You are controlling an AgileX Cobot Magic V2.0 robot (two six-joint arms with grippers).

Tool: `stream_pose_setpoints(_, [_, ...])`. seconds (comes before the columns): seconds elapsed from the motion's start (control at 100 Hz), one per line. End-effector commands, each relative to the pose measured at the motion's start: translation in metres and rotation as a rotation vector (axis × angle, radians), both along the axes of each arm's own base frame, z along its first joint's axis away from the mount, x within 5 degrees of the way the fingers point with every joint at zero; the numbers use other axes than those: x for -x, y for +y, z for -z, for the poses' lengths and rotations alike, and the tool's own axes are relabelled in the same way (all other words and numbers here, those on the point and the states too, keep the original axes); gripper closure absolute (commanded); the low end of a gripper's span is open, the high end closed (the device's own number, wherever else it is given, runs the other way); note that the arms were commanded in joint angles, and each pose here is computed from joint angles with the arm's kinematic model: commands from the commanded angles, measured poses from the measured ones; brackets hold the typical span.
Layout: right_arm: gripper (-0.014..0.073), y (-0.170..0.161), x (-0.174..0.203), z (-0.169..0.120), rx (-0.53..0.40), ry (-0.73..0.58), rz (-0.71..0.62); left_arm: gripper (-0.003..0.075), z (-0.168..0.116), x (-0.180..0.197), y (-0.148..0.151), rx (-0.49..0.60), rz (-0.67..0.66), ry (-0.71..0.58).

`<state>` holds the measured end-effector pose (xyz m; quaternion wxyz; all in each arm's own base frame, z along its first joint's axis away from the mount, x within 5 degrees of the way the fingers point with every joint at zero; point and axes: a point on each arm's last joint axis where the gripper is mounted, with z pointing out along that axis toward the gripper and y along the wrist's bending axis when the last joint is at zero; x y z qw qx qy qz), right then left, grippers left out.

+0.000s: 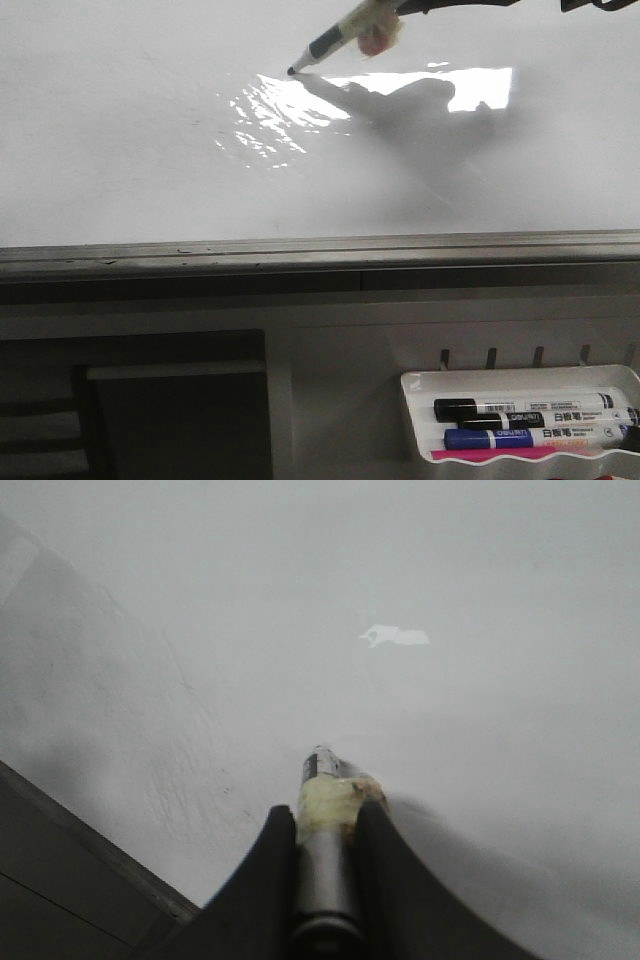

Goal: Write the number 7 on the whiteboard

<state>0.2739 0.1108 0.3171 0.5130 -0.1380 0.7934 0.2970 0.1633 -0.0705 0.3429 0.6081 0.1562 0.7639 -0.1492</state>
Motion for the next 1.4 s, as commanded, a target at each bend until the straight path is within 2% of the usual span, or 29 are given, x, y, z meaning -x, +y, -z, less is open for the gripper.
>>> stream_pose_setpoints(0.0, [0.0657,-0.006,0.000,-0.015,-0.001,-0.056,0.056,0.0177,-0.017,0.000,0.003,0.060,-0.036,-0.093])
stream_pose_setpoints(0.37, [0.0657,-0.029,0.026,-0.018,0.071,-0.112,0.217,0.0177,-0.017,0.000,0.003,0.060,-0.036,-0.093])
stream_pose_setpoints(0.71, [0.0657,-0.026,0.030,-0.014,0.064,-0.098,0.178,0.0177,-0.017,0.000,0.003,0.064,-0.037,-0.091])
stream_pose_setpoints(1.07, [0.0657,-0.022,0.047,0.033,0.048,0.069,0.099,0.0177,-0.017,0.000,0.003,0.064,-0.037,-0.091])
stream_pose_setpoints(1.22, [0.0657,-0.018,0.064,0.015,-0.022,0.022,0.021,0.0177,-0.017,0.000,0.003,0.064,-0.037,-0.091])
stream_pose_setpoints(1.39, [0.0657,-0.023,0.088,-0.014,-0.079,-0.087,-0.001,0.0177,-0.020,0.000,0.003,0.065,-0.037,-0.099])
